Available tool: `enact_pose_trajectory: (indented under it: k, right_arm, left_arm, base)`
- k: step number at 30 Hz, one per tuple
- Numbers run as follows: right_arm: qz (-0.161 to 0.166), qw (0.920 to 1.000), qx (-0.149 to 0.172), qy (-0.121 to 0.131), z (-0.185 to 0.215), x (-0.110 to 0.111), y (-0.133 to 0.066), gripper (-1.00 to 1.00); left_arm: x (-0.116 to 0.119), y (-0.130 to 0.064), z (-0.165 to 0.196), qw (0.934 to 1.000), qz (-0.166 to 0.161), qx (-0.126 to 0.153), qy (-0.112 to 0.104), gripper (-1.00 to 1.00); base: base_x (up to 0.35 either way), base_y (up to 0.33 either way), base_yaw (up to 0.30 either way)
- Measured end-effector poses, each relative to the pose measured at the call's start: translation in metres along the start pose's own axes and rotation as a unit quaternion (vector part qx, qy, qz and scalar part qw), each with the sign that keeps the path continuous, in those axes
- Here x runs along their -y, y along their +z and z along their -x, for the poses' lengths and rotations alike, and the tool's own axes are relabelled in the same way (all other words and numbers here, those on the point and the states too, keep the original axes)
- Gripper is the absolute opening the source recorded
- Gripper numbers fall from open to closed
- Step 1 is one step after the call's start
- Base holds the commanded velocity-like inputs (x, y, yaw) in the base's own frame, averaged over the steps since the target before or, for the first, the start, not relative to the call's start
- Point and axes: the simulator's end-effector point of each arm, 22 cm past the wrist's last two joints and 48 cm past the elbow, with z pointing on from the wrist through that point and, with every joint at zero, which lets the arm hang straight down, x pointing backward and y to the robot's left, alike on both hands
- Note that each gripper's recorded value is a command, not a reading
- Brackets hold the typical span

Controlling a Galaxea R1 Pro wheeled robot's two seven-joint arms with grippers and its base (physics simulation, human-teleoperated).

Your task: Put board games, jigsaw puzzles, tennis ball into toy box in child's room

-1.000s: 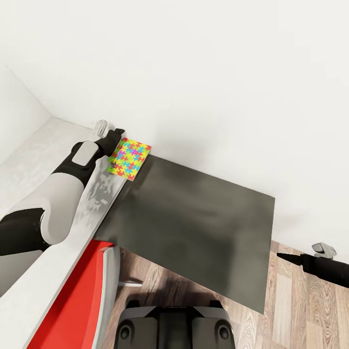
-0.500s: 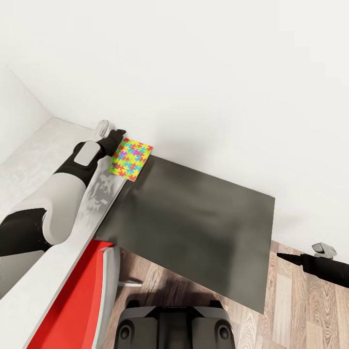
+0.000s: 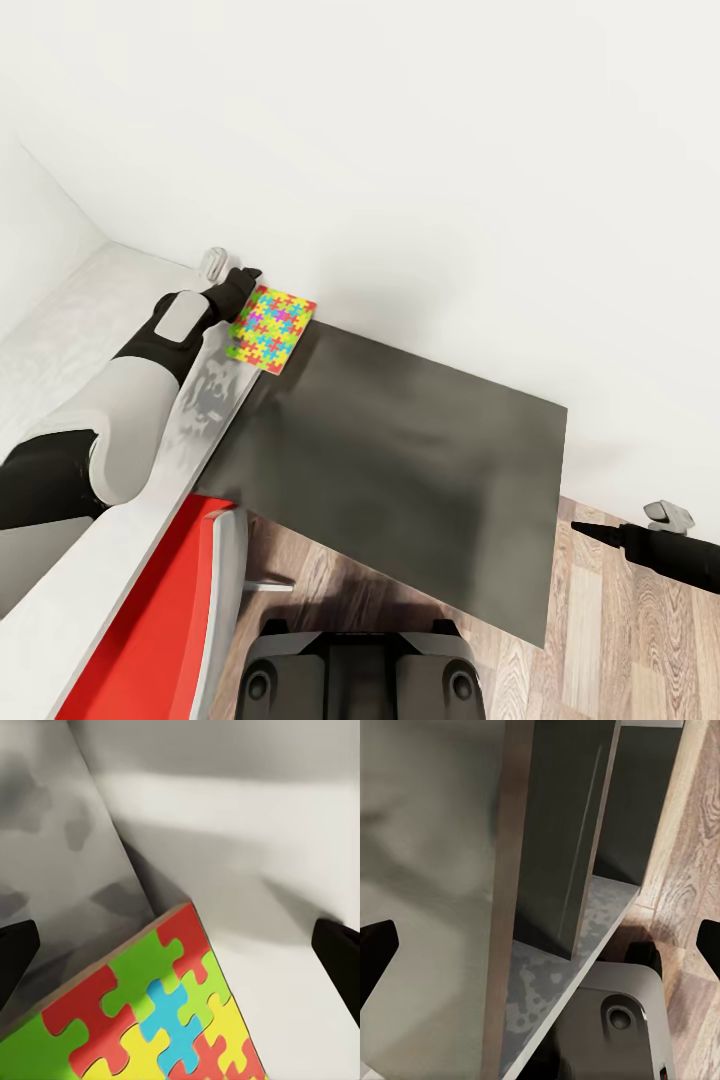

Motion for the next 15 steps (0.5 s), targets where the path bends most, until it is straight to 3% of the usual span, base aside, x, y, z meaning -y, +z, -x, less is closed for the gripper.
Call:
enact_pose_trajectory:
  k: [15]
  right_arm:
    - [0.000, 1.0000, 0.000, 0.000, 0.000, 0.000, 0.000, 1.00]
  left_arm:
    - [-0.012, -0.003, 0.016, 0.9999, 0.004, 0.009, -0.009, 1.00]
  base:
    - [0.000, 0.000, 0.000]
